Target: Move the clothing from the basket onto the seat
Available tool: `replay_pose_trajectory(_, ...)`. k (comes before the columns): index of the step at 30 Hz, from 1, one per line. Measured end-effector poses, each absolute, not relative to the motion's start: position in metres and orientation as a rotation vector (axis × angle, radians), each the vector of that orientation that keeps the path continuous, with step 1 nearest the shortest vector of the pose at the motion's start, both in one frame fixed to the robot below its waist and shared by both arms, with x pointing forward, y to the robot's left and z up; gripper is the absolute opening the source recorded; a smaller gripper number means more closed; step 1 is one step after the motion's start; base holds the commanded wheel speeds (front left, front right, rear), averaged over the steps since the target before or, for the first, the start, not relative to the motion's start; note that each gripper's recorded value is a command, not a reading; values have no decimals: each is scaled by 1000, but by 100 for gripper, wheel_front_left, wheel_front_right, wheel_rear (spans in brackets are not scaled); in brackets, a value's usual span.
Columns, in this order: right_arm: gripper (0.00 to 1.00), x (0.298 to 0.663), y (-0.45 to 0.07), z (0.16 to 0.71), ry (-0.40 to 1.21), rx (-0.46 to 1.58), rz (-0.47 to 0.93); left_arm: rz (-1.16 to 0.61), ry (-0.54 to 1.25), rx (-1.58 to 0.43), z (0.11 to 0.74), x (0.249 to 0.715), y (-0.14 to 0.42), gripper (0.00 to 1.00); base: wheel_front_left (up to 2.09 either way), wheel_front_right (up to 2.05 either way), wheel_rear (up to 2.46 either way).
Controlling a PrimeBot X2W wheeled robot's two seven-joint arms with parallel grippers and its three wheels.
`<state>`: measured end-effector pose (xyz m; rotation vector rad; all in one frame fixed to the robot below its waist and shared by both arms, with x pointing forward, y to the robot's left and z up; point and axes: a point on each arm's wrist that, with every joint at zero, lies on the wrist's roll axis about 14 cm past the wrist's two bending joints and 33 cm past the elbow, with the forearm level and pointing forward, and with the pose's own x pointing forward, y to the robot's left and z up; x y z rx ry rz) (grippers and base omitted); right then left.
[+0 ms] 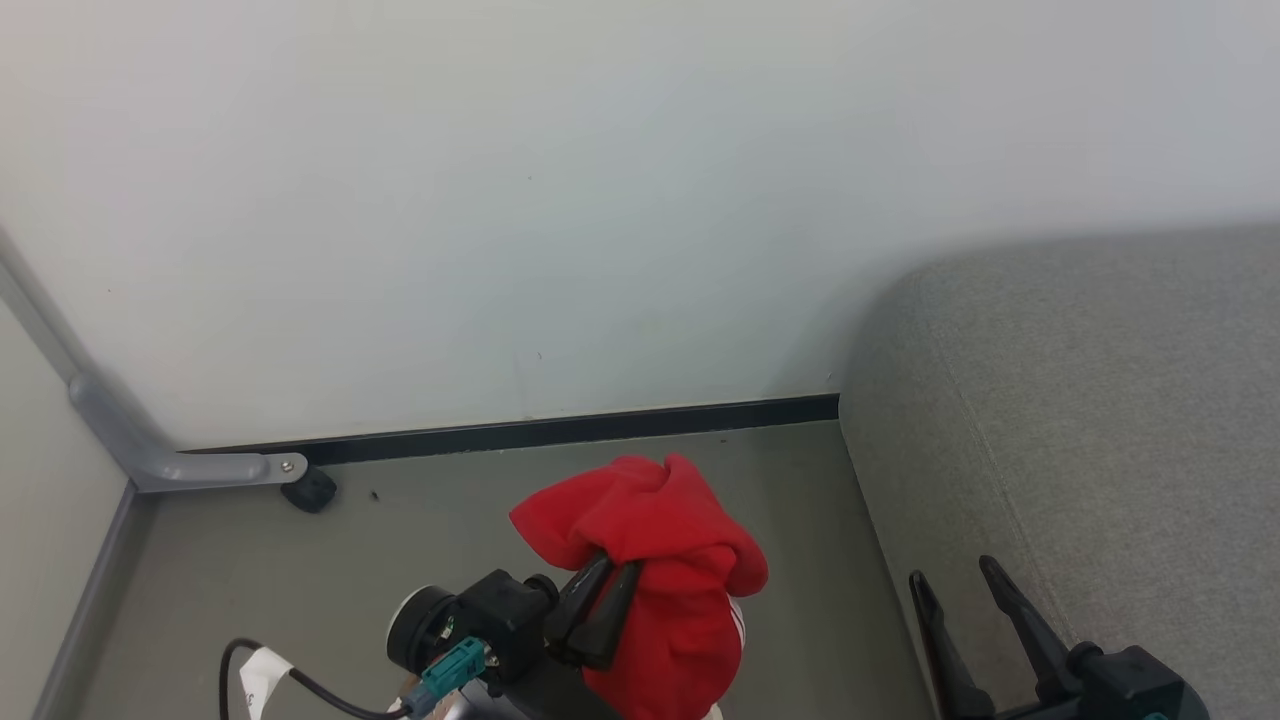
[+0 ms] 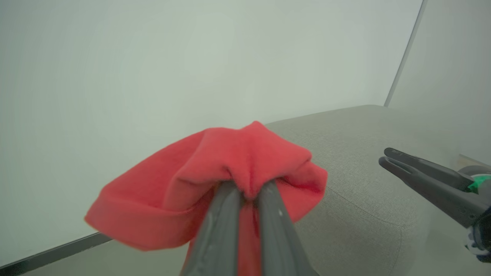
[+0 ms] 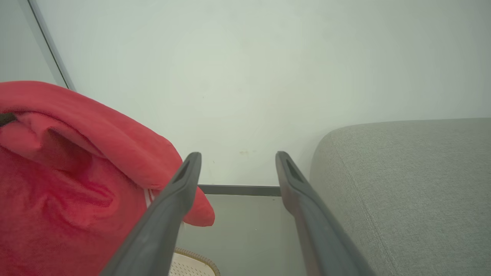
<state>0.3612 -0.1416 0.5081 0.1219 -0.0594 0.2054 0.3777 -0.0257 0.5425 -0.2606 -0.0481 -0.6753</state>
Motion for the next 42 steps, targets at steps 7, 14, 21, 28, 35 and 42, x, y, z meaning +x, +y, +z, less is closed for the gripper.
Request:
replay_pose_trajectory(7, 100, 358, -126, 506, -41, 130, 256, -665, -66, -262, 548, 379, -25, 0, 0, 0, 0)
replay_pose_trajectory(14, 100, 361, -81, 512, -37, 158, 388, -666, -79, -262, 552, 378, -24, 0, 0, 0, 0)
replay_pose_trajectory(21, 100, 358, -38, 515, -25, 175, 507, -670, -78, -266, 554, 376, -26, 0, 0, 0, 0)
replay_pose_trajectory(28, 100, 347, 1, 511, 9, 173, 635, -652, -76, -263, 554, 376, -20, 0, 0, 0, 0)
replay_pose_trajectory(35, 100, 333, 27, 510, 27, 183, 728, -646, -68, -259, 553, 376, -18, 0, 0, 0, 0)
replay_pose_trajectory(42, 100, 335, 40, 514, 19, 163, 779, -644, -64, -260, 552, 377, -17, 0, 0, 0, 0)
